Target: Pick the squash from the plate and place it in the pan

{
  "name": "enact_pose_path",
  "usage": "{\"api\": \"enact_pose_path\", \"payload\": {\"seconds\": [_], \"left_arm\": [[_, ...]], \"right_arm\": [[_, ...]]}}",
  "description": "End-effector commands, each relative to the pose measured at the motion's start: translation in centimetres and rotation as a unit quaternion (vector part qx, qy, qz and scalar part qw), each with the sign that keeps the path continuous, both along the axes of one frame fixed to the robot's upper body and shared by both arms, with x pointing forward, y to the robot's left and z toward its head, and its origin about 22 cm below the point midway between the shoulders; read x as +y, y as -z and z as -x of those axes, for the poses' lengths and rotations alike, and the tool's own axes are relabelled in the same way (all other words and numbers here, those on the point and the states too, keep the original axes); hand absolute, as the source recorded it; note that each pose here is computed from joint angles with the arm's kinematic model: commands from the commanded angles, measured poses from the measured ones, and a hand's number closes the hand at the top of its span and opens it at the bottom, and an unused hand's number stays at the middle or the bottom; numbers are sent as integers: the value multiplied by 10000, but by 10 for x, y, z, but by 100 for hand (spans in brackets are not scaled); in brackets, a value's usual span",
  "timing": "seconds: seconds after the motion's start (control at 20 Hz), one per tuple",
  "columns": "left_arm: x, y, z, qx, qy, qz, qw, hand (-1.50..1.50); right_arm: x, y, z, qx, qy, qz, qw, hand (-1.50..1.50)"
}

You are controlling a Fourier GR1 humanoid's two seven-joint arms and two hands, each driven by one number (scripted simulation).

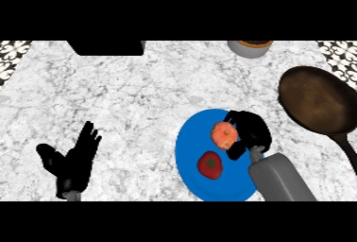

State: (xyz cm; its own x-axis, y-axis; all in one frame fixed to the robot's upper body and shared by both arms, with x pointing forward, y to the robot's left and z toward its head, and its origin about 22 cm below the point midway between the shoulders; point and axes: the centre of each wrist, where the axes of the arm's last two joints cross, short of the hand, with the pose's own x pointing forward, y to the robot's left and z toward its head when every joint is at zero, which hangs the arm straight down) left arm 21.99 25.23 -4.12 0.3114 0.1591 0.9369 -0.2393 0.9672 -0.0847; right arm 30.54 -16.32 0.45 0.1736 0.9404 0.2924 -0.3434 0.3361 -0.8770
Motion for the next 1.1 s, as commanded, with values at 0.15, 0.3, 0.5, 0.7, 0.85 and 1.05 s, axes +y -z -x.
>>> {"api": "enact_pose_path", "payload": {"seconds": [0.15,0.3,0.5,0.7,0.85,1.05], "left_arm": [[15,9,-15,-7,-9,53,10000,0],[-12,-8,-8,-18,-84,38,10000,0],[-11,-4,-5,22,-90,63,9999,0],[-11,4,3,0,-1,24,10000,0],[-7,2,4,54,-71,-39,10000,0],[-9,9,9,48,-115,44,9999,0]], "right_arm": [[1,25,-3,11,-165,139,9998,150],[8,11,37,13,-923,173,9956,150],[14,20,74,41,-1763,358,9837,150],[-9,15,93,-855,-1726,601,9794,150],[-2,-27,83,-1852,-1491,690,9689,150],[-12,-78,97,-3033,-800,382,9488,150]]}}
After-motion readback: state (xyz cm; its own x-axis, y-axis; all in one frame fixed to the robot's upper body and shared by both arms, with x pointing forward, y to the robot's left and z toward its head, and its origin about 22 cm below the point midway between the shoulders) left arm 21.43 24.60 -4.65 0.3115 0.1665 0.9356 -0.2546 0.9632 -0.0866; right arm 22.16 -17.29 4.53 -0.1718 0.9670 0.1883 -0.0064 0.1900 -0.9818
